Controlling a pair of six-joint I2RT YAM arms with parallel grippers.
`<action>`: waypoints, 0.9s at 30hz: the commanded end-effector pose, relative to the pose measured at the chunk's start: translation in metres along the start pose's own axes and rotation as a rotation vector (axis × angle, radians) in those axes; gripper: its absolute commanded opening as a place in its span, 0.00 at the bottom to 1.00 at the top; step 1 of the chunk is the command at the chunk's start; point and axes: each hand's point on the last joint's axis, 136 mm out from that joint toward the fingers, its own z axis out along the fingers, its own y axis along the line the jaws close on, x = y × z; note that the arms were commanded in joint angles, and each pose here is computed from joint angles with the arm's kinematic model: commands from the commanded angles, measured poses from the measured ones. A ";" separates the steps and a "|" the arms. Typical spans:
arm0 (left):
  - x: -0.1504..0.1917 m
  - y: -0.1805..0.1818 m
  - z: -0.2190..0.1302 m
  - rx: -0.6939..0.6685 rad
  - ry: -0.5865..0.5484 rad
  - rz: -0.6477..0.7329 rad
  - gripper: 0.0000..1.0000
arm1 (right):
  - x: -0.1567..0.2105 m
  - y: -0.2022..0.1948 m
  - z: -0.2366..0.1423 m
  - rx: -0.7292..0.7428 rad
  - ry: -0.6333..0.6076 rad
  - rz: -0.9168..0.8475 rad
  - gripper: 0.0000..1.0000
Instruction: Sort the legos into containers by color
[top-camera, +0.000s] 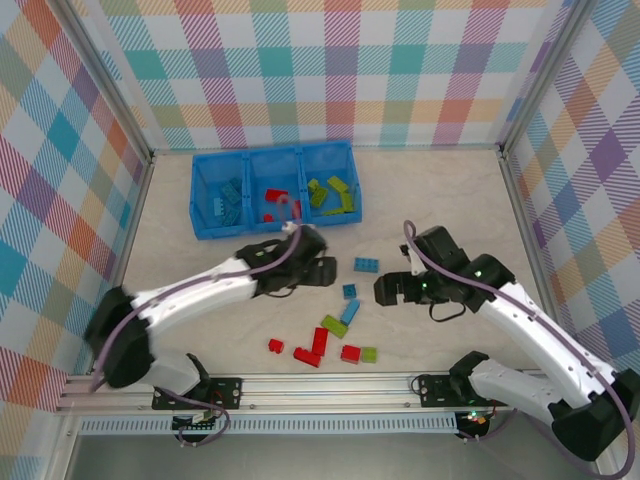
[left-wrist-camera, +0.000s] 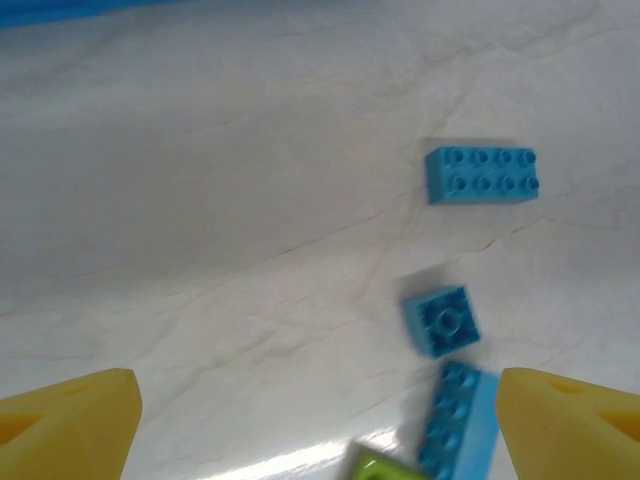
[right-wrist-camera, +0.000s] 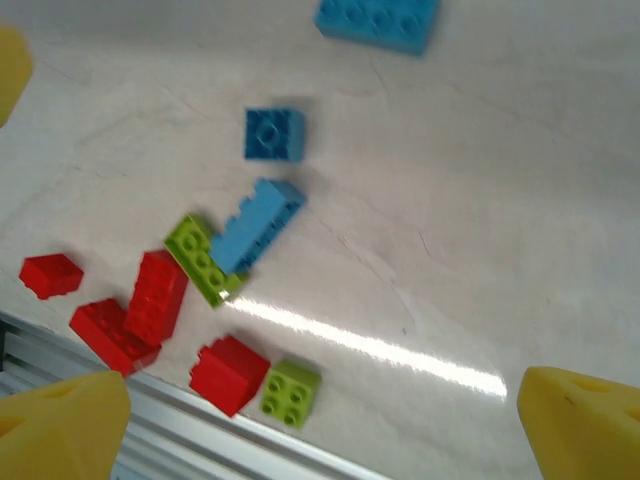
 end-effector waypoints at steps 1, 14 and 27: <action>0.002 -0.030 0.025 -0.035 0.037 -0.042 0.92 | 0.025 -0.013 -0.002 0.044 0.080 0.103 1.00; -0.006 -0.087 0.140 -0.073 0.102 0.137 1.00 | 0.034 -0.018 -0.025 0.013 -0.013 0.162 1.00; 0.000 -0.083 0.164 -0.138 0.125 0.145 0.62 | 0.017 -0.007 -0.030 -0.007 -0.034 0.125 1.00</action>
